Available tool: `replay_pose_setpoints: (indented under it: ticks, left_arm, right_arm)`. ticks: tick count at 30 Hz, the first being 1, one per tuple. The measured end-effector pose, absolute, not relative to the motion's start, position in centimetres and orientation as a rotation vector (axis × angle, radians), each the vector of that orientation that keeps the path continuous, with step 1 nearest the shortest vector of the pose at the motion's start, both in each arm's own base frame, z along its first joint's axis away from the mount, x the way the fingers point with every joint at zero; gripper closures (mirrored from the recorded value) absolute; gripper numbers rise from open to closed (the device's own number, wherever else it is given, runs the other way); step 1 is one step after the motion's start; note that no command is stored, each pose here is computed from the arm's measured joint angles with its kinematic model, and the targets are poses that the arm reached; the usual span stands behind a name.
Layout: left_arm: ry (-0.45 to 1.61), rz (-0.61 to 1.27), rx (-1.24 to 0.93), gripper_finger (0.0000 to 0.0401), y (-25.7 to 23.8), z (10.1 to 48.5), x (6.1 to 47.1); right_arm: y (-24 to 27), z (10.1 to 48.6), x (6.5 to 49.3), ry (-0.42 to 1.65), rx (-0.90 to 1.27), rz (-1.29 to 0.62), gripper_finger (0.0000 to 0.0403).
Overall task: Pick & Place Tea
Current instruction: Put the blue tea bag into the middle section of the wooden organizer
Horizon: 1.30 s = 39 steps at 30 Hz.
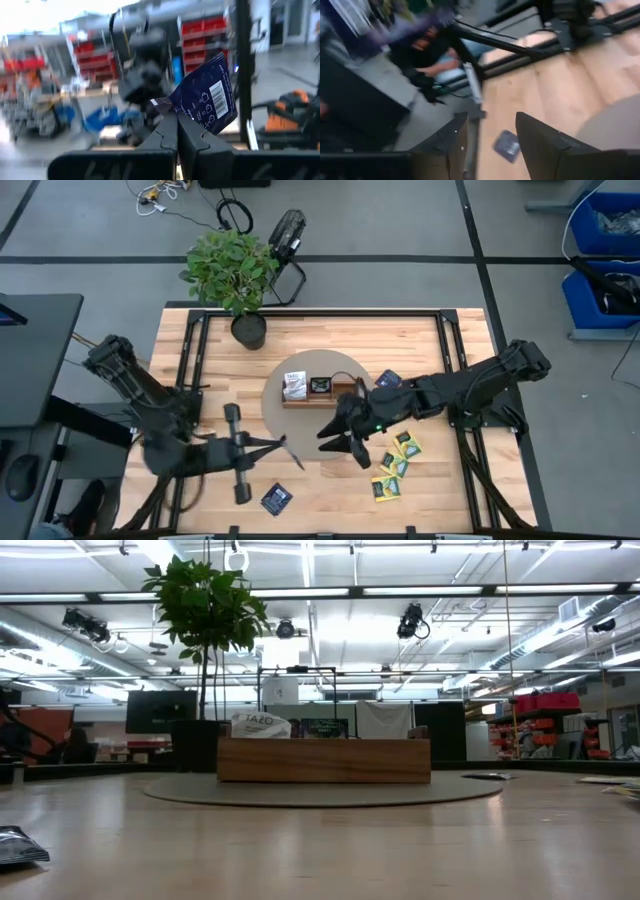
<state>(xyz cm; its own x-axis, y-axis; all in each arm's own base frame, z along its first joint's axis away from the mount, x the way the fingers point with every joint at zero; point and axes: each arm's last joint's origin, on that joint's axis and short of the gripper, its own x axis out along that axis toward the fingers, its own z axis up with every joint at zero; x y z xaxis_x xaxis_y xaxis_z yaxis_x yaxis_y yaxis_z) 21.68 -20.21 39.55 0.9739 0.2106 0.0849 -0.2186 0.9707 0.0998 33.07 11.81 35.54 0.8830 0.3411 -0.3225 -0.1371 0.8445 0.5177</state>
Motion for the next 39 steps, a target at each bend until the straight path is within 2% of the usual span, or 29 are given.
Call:
replay_pose_setpoints:
  ticks: [7, 15, 26, 39]
  left_arm:
    - [-0.308, 0.098, 0.191, 0.0400, -20.2, 42.6, 20.3]
    - [-0.495, -0.034, 0.175, 0.0400, -19.4, 43.7, 21.0]
    - [-0.578, -0.058, 0.223, 0.0400, -15.3, 43.9, 24.4]
    - [-0.633, -0.193, 0.150, 0.0399, -11.6, 44.0, 26.5]
  right_arm:
    - [10.2, 39.1, 33.8, 0.155, 0.629, 0.527, 0.0230]
    - [7.5, 42.4, 33.7, -0.155, 0.704, 0.660, 0.0230]
    - [7.8, 40.9, 35.2, -0.115, 0.720, 0.701, 0.0230]
    - [7.9, 41.9, 34.7, -0.207, 0.713, 0.805, 0.0230]
